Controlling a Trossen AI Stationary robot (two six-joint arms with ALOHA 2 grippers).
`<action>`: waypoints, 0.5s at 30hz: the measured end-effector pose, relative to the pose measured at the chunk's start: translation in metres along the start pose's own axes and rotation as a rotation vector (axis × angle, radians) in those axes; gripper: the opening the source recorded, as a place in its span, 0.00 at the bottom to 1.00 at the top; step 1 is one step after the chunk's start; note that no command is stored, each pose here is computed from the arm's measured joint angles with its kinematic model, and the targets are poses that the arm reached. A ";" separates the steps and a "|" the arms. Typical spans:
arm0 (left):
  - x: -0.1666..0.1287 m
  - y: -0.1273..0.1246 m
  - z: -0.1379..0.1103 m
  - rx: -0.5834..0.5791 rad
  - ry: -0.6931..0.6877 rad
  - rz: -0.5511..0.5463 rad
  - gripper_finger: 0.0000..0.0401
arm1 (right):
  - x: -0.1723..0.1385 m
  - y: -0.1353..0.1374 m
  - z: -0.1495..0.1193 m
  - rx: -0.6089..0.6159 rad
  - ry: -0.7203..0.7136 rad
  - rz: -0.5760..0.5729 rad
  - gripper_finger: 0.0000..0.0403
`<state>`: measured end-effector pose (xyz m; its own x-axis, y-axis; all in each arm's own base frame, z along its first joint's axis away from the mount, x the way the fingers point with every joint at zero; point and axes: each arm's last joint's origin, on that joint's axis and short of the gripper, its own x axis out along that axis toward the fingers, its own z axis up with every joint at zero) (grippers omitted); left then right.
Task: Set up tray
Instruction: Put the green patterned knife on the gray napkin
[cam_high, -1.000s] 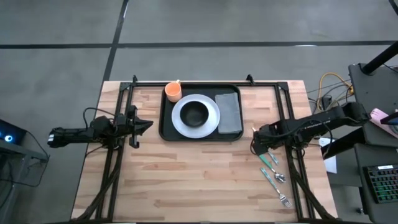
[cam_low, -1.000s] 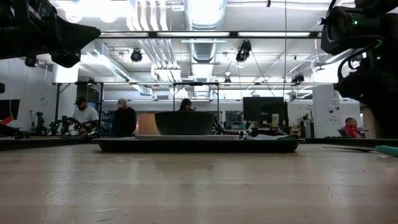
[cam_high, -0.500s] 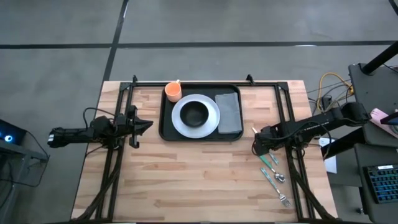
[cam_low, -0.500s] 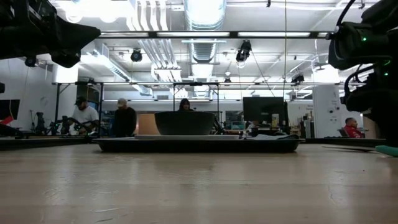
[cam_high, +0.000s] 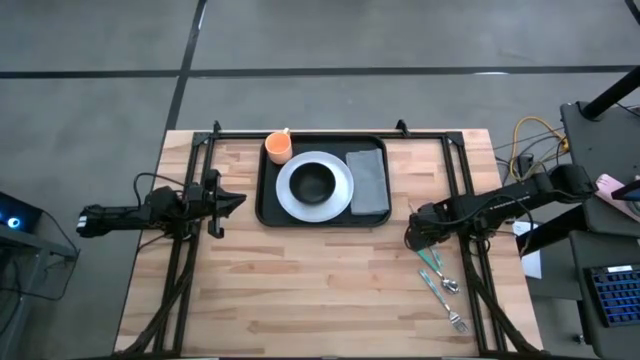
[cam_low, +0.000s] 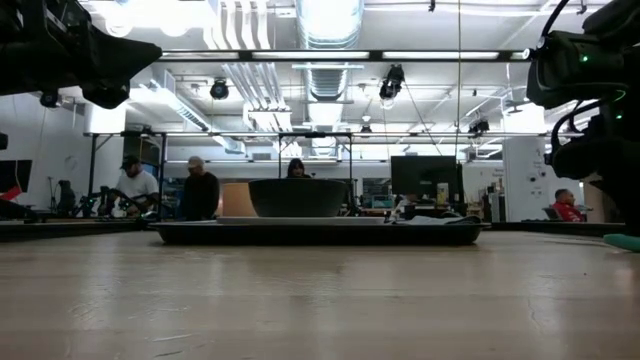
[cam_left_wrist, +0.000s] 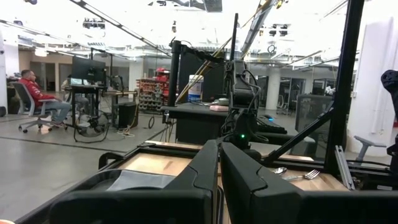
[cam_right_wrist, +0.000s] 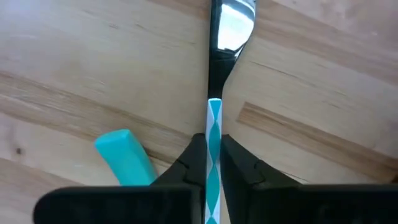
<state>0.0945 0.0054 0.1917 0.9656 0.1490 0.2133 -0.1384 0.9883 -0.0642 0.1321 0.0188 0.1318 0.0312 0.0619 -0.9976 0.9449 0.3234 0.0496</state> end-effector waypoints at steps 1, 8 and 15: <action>0.000 0.000 0.000 0.000 0.000 0.000 0.00 | 0.000 0.000 0.000 0.001 0.000 0.000 0.04; 0.000 0.000 0.000 0.000 0.000 0.000 0.00 | 0.000 0.000 0.000 0.016 -0.002 -0.002 0.04; 0.000 0.000 0.000 0.000 0.000 0.000 0.00 | -0.009 0.009 0.003 0.014 -0.049 0.030 0.03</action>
<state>0.0945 0.0054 0.1917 0.9656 0.1490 0.2133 -0.1384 0.9883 -0.0638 0.1408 0.0183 0.1415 0.0748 0.0253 -0.9969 0.9478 0.3091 0.0789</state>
